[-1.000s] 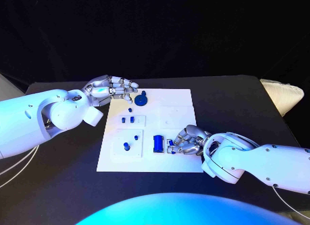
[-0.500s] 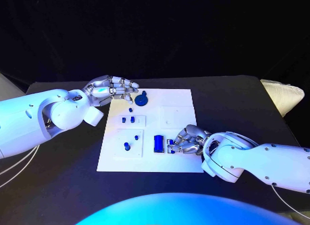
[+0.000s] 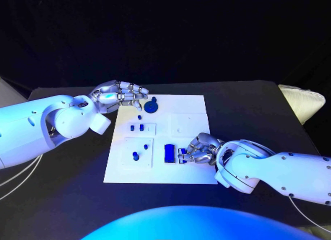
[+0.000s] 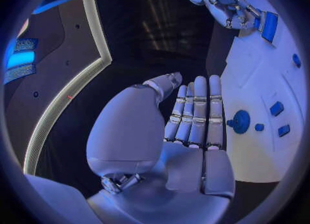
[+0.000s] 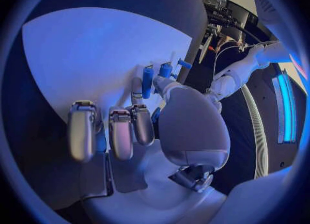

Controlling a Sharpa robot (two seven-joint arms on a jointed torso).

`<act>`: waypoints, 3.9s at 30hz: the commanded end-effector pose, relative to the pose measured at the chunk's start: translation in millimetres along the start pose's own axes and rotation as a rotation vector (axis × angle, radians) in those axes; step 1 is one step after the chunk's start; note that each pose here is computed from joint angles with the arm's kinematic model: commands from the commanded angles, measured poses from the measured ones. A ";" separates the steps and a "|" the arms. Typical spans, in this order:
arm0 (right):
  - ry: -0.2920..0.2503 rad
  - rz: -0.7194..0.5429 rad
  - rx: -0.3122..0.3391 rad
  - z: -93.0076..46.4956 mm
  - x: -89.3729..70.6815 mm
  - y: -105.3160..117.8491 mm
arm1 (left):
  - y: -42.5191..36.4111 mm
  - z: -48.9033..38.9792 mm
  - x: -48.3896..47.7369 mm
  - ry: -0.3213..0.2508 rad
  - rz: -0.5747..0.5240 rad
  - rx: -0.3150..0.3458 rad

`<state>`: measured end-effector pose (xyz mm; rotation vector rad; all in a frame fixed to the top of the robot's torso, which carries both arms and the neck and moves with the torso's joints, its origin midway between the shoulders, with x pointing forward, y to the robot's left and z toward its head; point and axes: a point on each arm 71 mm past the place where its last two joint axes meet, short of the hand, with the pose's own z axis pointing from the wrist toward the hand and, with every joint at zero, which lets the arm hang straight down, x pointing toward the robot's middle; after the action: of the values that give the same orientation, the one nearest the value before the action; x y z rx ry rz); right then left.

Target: Assemble the parts on the task board

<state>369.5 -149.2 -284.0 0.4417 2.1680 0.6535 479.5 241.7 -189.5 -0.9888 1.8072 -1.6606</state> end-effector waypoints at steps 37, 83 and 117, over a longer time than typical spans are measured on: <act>-0.021 -0.023 -0.027 -4.7 -3.4 -1.3 | 0.1 0.0 1.1 0.017 -0.003 0.002; -0.042 -0.130 -0.062 4.8 -0.3 1.0 | 0.6 0.4 0.9 0.018 -0.003 0.001; -0.380 0.536 -0.348 51.0 -157.3 -24.5 | 6.3 19.7 -43.1 -0.342 -0.079 0.218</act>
<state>499.6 -231.4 -234.6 0.7991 1.6317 1.0103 515.6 255.7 -207.5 -1.1277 1.5112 -1.5817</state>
